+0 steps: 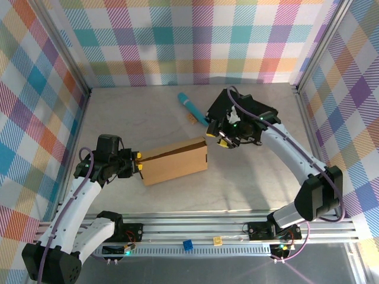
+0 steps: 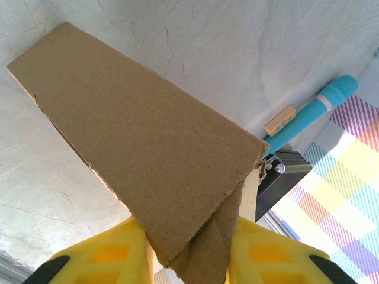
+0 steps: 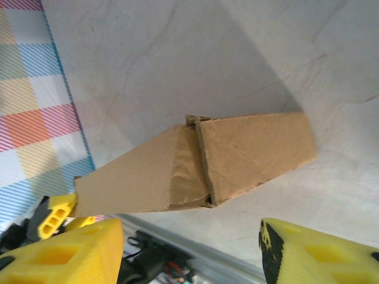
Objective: Fold the paper box
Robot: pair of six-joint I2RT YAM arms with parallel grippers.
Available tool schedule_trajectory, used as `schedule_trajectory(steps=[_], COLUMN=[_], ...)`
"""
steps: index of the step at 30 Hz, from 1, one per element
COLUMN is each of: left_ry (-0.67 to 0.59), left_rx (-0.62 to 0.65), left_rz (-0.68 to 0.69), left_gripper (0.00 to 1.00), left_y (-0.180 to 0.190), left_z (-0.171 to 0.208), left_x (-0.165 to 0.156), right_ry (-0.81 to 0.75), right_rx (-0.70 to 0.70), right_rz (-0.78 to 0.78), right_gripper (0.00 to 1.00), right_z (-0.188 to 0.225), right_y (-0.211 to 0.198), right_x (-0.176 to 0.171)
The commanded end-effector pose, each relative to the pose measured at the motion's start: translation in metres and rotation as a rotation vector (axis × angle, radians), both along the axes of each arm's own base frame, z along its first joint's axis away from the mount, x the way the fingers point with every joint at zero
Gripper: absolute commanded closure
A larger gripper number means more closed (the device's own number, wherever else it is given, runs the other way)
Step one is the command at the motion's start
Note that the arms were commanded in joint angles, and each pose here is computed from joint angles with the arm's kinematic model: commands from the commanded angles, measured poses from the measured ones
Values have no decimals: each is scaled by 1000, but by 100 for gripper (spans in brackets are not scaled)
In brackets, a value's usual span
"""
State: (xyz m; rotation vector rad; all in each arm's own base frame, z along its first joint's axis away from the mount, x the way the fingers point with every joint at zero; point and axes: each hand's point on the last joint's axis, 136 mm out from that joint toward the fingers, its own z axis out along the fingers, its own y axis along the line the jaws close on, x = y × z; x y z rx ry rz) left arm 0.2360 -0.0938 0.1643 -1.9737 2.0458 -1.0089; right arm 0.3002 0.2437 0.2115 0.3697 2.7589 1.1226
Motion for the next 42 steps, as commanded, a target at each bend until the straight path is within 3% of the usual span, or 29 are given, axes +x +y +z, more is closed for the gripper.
schedule_trajectory(steps=[1, 7, 11, 21, 24, 29, 32, 42], left_ry=[199, 196, 195, 196, 196, 165, 178, 156], left_rx=[74, 75, 75, 80, 85, 106, 105, 108], left_rz=[7, 6, 5, -12, -20, -60, -89, -219], left_gripper=[71, 71, 71, 71, 71, 94, 98, 81], left_y=[10, 10, 10, 8, 9, 10, 8, -4], left_z=[-40, -39, -39, -39, -39, -37, -43, -51], left_x=[-35, -35, -35, -37, -40, -45, -54, -75], right_ry=[101, 211, 272, 274, 270, 258, 249, 192], right_rx=[100, 127, 91, 73, 66, 59, 62, 42], right_rz=[-31, -38, -31, -83, -88, -88, -88, -46], right_gripper=[38, 38, 44, 81, 82, 81, 81, 83], right_z=[0, -26, -45, -62, -62, -63, -65, -77], right_y=[18, 24, 20, 13, 10, 5, 2, -12], right_x=[1, -4, -15, -16, -18, -22, -25, -45])
